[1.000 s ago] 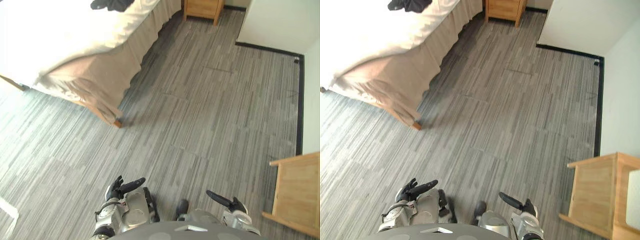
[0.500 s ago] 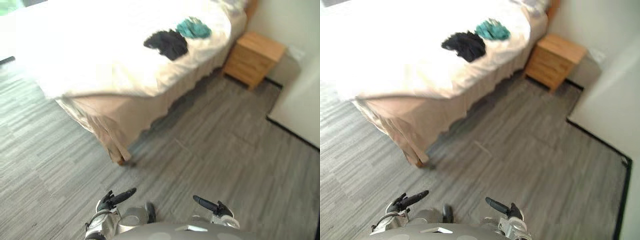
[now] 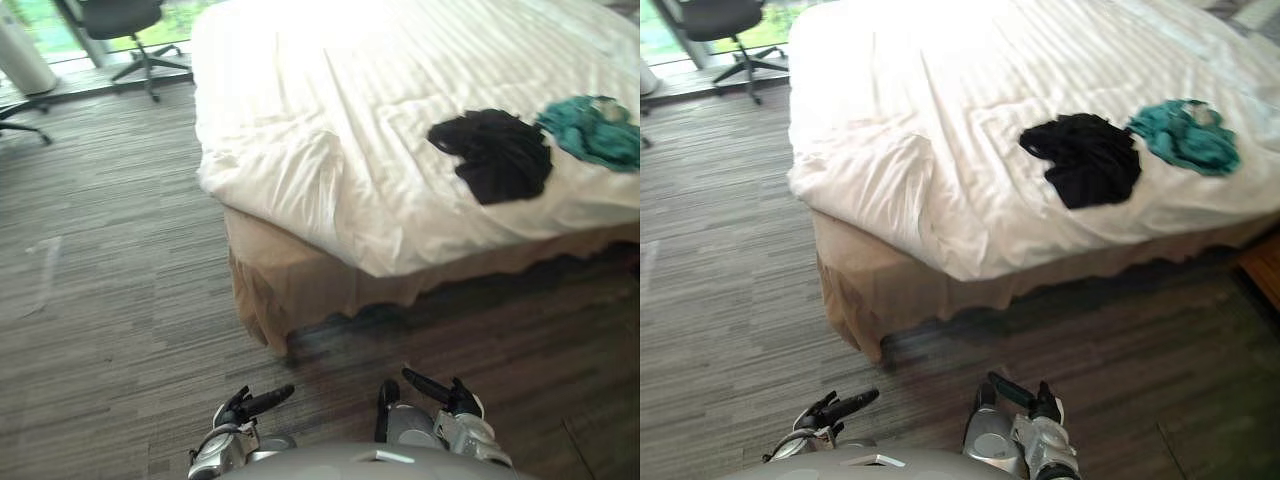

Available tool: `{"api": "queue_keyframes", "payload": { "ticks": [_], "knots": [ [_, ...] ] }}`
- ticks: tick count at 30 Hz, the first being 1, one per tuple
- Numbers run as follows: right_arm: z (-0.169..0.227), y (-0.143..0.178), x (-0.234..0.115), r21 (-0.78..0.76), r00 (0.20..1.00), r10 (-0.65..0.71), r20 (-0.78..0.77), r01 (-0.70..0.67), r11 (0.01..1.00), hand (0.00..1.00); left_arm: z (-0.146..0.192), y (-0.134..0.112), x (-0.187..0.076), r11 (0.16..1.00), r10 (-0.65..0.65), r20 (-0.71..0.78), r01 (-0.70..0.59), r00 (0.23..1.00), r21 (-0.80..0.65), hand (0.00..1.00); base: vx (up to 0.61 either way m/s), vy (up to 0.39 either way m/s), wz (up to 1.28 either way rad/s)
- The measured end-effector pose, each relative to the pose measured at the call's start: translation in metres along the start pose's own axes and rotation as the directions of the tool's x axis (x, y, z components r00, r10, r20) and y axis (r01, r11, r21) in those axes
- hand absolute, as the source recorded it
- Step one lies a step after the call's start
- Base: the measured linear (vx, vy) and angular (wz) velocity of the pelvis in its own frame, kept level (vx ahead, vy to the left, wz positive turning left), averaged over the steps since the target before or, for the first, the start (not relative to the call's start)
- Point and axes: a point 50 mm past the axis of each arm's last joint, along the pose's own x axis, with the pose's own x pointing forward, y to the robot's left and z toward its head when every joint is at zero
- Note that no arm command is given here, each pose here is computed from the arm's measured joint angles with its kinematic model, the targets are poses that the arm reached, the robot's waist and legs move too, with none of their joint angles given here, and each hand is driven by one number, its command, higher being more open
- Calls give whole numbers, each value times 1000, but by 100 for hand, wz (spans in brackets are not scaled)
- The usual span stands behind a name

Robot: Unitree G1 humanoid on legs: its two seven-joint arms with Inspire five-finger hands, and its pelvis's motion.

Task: Tidy up the quilt and then pick up the clothes from the bed and put them into the laundry hamper

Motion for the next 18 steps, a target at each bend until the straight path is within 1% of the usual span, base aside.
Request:
{"api": "queue_keyframes", "payload": {
  "ticks": [2, 4, 8, 9, 10, 12, 13, 16, 18],
  "knots": [
    [-3, -4, 0, -13, 1000, -9, -15, 9, 1000, 100, 1, 0, 0, 1000, 5, 12, -4, 1000, -24, 100, 399, -292, 27],
    [-3, -6, 0, -15, 1000, -15, -20, 14, 1000, 100, 3, 1, 0, 1000, 7, 20, -6, 1000, -26, 100, 314, -118, 14],
    [-12, -15, -2, 27, 998, -44, -44, 46, 999, 100, -1, 5, -1, 998, 24, 10, -23, 1000, -53, 100, 277, 87, 24],
    [-19, -11, -4, 40, 997, -39, -63, 42, 998, 100, 1, 12, -1, 993, 48, 15, -46, 999, -105, 100, 297, 148, 21],
    [-23, -8, -5, 47, 997, -32, -71, 35, 998, 100, 2, 16, -1, 992, 57, 19, -55, 998, -111, 100, 265, 145, 20],
    [-29, 3, -6, 75, 996, -6, -87, 12, 997, 100, 7, 29, -2, 979, 103, 37, -95, 994, -182, 100, 172, 89, 13],
    [-31, 7, -7, 85, 996, 2, -93, 6, 996, 100, 3, 35, -3, 968, 126, 19, -119, 992, -222, 100, 172, 48, 4],
    [-33, 9, -7, 89, 995, 1, -96, 8, 996, 100, -7, 45, -7, 940, 169, -16, -166, 986, -297, 100, 140, 19, 8],
    [-32, 10, -7, 83, 995, 5, -95, 3, 997, 100, -9, 46, -8, 935, 180, -24, -179, 983, -306, 100, 66, -51, 10]
  ]
}}
